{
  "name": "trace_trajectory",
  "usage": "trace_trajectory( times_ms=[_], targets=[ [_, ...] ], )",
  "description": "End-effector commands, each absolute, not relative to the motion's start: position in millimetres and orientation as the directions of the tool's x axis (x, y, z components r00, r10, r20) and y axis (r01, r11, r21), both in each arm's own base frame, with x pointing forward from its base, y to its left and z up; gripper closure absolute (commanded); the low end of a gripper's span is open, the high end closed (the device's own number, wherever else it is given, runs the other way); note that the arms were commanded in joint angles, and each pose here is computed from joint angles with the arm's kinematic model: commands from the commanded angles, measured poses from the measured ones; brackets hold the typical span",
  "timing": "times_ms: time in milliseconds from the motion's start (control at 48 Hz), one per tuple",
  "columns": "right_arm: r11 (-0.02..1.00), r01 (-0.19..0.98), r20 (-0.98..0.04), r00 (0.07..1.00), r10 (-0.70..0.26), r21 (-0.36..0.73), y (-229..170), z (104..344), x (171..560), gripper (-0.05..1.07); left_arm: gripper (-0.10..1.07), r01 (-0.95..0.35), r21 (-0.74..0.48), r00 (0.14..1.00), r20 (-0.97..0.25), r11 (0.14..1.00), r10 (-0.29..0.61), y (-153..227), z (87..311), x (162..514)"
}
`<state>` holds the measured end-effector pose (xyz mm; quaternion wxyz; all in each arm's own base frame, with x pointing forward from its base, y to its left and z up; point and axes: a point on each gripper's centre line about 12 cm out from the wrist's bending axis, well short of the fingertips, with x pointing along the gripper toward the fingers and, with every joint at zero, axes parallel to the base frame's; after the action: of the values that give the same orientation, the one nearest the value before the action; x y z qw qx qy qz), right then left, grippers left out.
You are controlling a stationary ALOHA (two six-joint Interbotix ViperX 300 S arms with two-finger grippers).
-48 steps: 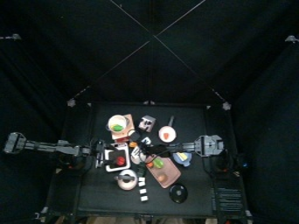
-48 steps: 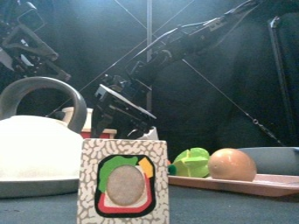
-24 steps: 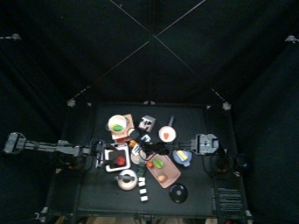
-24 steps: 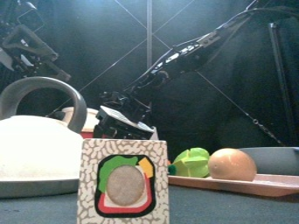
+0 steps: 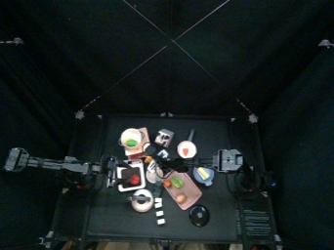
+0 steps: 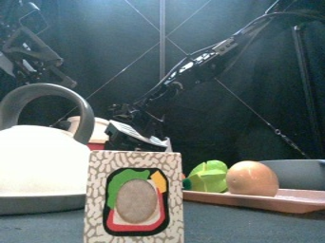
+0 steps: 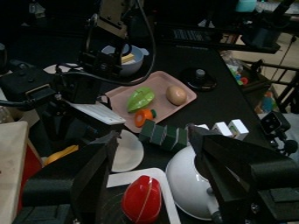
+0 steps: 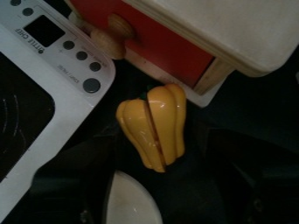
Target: Grab squash
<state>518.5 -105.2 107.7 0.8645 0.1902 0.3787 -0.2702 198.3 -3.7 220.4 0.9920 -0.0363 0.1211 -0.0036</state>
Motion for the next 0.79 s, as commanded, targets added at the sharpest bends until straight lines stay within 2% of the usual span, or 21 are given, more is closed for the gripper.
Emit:
trace_trajectory(
  times_ms=[0,438,771],
  targets=[
    [0.778,0.61,-0.727,0.601,-0.332,0.149,-110.6,128.8,523.1,0.28,0.0,-0.001,-0.073,0.975,-0.224,0.997,-0.016,-3.7,225.6,200.4],
    [0.799,0.58,-0.684,0.648,-0.335,0.158,-90.9,176.6,519.8,0.3,0.0,-0.001,-0.073,0.975,-0.222,0.997,-0.016,-3.7,225.9,200.2],
    [0.789,0.59,-0.697,0.638,-0.328,0.169,-88.4,171.0,517.3,0.3,0.0,0.0,-0.072,0.975,-0.224,0.997,-0.016,-3.7,225.6,200.4]
  ],
)
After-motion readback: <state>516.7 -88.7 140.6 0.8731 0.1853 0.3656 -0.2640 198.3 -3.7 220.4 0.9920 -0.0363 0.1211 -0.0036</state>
